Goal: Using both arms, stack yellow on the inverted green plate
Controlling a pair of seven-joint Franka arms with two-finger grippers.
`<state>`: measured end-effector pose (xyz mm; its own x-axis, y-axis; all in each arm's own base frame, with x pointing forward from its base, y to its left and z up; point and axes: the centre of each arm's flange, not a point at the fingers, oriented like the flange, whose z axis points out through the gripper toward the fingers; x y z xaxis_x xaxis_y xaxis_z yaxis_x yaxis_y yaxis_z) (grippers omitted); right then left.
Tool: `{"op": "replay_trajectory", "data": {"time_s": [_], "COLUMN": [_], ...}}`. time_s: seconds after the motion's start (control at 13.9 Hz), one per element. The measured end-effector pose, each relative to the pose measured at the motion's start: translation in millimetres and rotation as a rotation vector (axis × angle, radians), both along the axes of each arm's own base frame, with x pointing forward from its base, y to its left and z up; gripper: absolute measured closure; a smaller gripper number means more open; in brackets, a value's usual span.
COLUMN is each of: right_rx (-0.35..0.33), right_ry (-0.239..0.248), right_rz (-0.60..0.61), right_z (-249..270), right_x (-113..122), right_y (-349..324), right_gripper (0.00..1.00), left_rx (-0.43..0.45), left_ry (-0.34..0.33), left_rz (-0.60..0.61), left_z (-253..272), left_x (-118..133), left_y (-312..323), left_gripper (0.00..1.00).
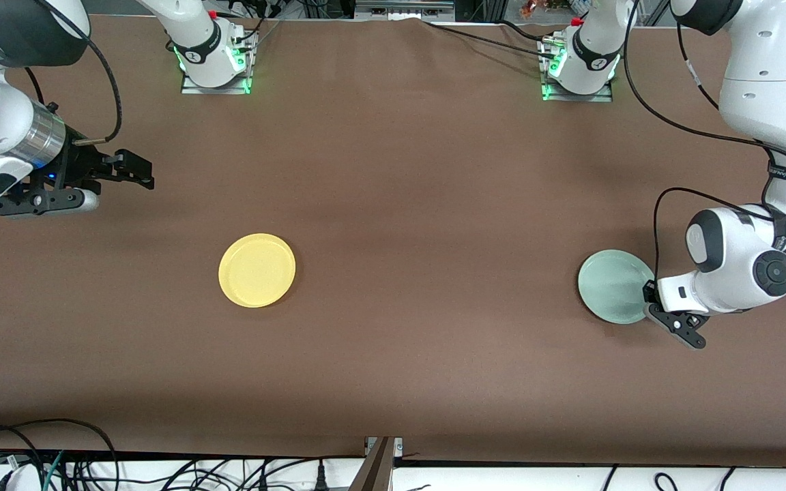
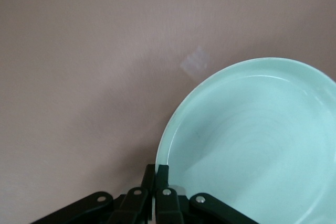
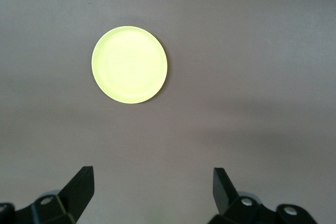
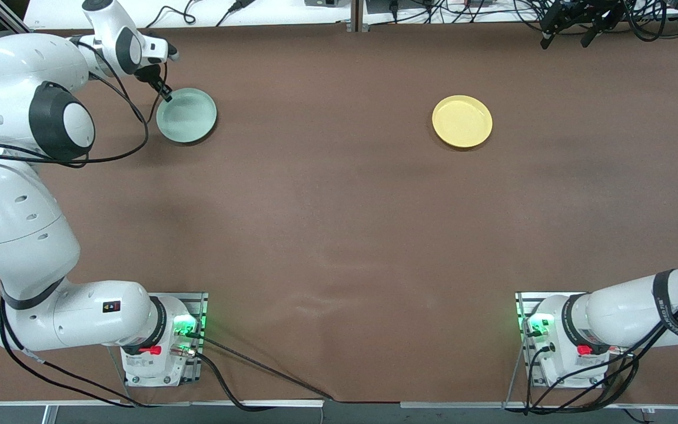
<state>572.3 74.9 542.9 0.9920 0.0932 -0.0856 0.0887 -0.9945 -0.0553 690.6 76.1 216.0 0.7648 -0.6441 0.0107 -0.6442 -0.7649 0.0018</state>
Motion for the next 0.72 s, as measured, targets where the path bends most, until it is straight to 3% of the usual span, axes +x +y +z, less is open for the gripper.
{"op": "replay_trajectory", "data": {"time_s": [0.14,0.29,0.72], "right_rx": [0.000,0.000,0.000], "right_ry": [0.001,0.001,0.007], "right_rz": [0.000,0.001,0.002], "right_z": [-0.1,-0.1,-3.3], "right_x": [0.0,-0.1,-0.2], "right_y": [-0.1,-0.2,-0.2], "right_gripper": [0.00,0.00,0.00], "left_rx": [0.030,0.133,0.380], "left_ry": [-0.040,-0.072,-0.016], "left_rz": [-0.049,-0.143,-0.216], "left_z": [27.3,56.9,103.2], "left_x": [7.7,14.9,9.0], "left_y": [-16.1,-42.2,-168.6], "left_gripper": [0.96,0.96,0.96]}}
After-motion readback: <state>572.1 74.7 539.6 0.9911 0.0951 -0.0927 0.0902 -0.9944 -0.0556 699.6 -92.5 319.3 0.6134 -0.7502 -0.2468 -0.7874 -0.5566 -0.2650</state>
